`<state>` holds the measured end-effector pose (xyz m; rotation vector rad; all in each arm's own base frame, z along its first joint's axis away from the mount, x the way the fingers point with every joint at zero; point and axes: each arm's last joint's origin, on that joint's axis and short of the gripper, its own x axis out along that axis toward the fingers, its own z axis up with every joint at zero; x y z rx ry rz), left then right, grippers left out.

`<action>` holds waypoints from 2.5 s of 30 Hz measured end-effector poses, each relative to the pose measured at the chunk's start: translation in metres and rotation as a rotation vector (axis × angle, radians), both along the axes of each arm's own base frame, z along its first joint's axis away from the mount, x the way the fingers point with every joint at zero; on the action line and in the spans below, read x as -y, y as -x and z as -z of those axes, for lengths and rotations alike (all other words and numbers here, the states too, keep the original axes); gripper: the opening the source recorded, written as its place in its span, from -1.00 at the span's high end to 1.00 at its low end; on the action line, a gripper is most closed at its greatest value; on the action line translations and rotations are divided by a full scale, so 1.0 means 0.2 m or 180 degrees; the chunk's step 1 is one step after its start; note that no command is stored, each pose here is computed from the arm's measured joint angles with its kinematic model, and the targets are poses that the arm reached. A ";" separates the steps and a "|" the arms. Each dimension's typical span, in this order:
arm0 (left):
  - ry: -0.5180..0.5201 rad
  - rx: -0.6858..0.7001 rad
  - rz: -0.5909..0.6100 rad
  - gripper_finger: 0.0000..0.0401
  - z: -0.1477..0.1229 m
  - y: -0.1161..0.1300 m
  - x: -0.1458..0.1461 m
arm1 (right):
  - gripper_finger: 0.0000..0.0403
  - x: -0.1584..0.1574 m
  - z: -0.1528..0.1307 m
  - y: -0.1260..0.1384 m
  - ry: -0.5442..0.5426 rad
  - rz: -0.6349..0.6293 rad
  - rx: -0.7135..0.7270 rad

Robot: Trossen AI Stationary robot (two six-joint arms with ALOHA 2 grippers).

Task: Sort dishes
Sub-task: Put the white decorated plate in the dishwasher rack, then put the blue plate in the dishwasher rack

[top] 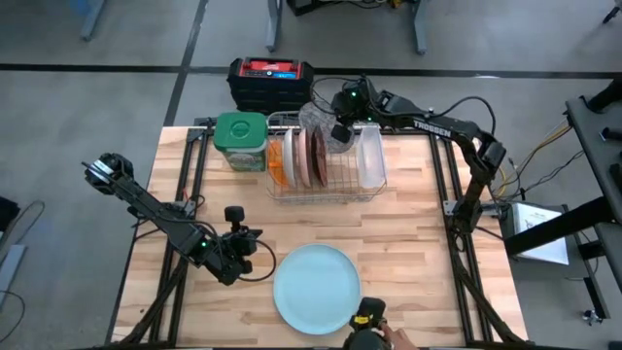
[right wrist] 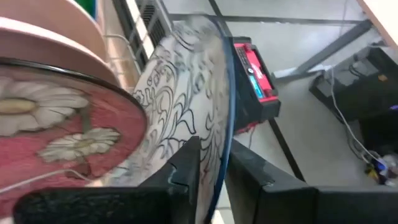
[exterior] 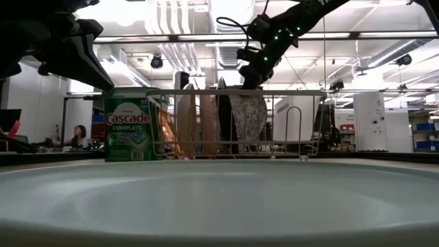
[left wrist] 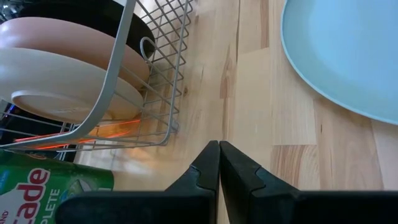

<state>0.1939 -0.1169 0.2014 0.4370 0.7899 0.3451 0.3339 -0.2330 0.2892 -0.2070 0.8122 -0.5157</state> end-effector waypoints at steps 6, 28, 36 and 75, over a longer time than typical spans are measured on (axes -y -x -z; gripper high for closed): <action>-0.0003 0.0001 0.0000 1.00 0.00 0.00 0.00 | 0.60 0.00 0.00 0.00 0.0011 0.0020 -0.0017; -0.0008 -0.0006 0.0000 1.00 0.00 0.00 0.00 | 0.26 -0.02 -0.06 0.08 0.0131 0.0375 -0.0258; -0.0008 -0.0007 0.0000 1.00 0.00 0.00 0.00 | 0.13 -0.04 -0.09 0.11 0.0093 0.0398 -0.0275; 0.1334 0.0271 0.0630 1.00 -0.16 -0.10 0.15 | 0.99 -1.00 -0.08 0.63 -0.1775 -0.0495 0.0139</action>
